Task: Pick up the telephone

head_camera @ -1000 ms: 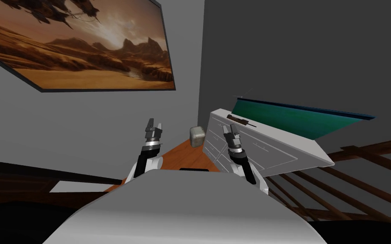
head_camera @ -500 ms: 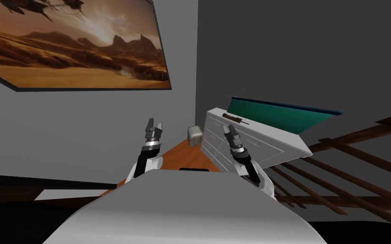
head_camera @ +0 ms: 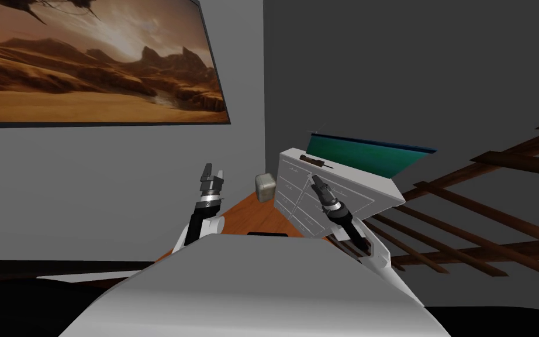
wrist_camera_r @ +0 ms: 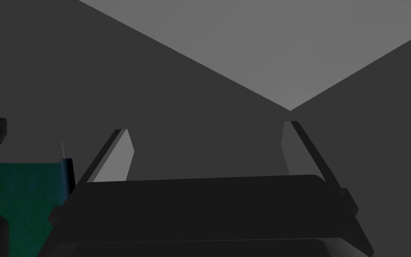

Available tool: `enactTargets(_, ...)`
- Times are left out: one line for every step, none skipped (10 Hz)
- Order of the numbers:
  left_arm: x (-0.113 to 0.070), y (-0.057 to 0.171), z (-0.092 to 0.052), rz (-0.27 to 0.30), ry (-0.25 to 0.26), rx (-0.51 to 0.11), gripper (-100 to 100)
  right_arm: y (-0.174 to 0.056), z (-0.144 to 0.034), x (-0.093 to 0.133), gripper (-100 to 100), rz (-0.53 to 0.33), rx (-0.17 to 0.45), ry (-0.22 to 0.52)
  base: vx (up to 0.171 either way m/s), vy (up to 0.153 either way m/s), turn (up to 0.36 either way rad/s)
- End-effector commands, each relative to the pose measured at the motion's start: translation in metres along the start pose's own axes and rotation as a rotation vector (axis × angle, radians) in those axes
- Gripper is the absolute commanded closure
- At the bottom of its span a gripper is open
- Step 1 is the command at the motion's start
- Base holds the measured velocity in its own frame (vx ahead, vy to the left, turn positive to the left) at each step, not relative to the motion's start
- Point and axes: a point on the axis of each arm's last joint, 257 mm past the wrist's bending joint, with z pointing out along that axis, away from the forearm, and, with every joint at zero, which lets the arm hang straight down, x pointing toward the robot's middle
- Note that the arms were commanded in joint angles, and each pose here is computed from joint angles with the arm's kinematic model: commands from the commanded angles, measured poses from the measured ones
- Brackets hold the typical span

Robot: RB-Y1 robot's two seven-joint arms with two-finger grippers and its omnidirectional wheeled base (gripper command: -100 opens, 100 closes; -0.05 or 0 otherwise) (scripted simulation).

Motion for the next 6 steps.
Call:
enactTargets(0.0000, 0.0000, 0.0000, 0.000, 0.000, 0.000, 0, -0.0004, -0.0002, 0.0002, -100, -0.008, -0.002, 0.013, 0.000, 0.000, 0.000)
enactTargets(0.0000, 0.0000, 0.0000, 0.000, 0.000, 0.000, 0, -0.0004, -0.0002, 0.0002, -100, -0.008, -0.002, 0.013, 0.005, 0.006, 0.017)
enactTargets(0.0000, 0.0000, 0.0000, 0.000, 0.000, 0.000, 0, -0.0004, -0.0002, 0.0002, -100, -0.008, -0.002, 0.013, 0.003, 0.003, 0.010)
enactTargets(0.0000, 0.0000, 0.0000, 0.000, 0.000, 0.000, 0, -0.0004, -0.0002, 0.0002, -100, -0.008, -0.002, 0.013, -0.009, -0.011, -0.032)
enactTargets(0.0000, 0.0000, 0.0000, 0.000, 0.000, 0.000, 0, -0.0004, -0.0002, 0.0002, -100, -0.008, -0.002, 0.013, 0.000, 0.000, 0.000)
enactTargets(0.0000, 0.0000, 0.0000, 0.000, 0.000, 0.000, 0, -0.0004, -0.0002, 0.0002, -100, -0.008, -0.002, 0.013, 0.006, 0.007, 0.020)
